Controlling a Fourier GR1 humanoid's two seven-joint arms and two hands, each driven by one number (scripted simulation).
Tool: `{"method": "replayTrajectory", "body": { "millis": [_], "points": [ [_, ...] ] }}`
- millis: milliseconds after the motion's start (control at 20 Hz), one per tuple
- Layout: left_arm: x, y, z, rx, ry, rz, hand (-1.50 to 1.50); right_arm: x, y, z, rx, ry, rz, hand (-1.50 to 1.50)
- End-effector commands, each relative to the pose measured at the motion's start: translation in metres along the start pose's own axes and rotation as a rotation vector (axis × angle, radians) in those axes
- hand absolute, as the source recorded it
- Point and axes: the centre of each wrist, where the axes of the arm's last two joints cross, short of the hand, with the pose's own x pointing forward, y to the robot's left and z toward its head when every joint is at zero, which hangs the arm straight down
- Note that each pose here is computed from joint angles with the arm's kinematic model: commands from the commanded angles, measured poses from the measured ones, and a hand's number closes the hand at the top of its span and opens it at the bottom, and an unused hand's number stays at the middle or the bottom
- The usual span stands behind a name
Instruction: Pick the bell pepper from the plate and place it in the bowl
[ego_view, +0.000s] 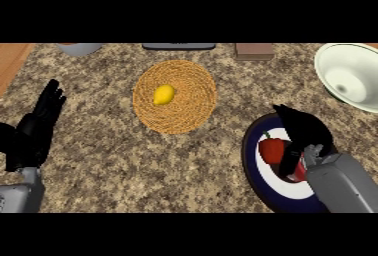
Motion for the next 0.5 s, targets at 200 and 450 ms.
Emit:
{"method": "replayTrajectory", "body": {
  "millis": [200, 450],
  "points": [
    [0.002, -0.011, -0.015, 0.003, -0.014, 0.017, 0.00, -0.010, 0.017, -0.013, 0.048, 0.025, 0.006, -1.50],
    [-0.010, -0.012, -0.004, 0.010, -0.011, 0.003, 0.00, 0.003, 0.031, -0.018, 0.029, 0.026, -0.017, -1.50]
  ]
}}
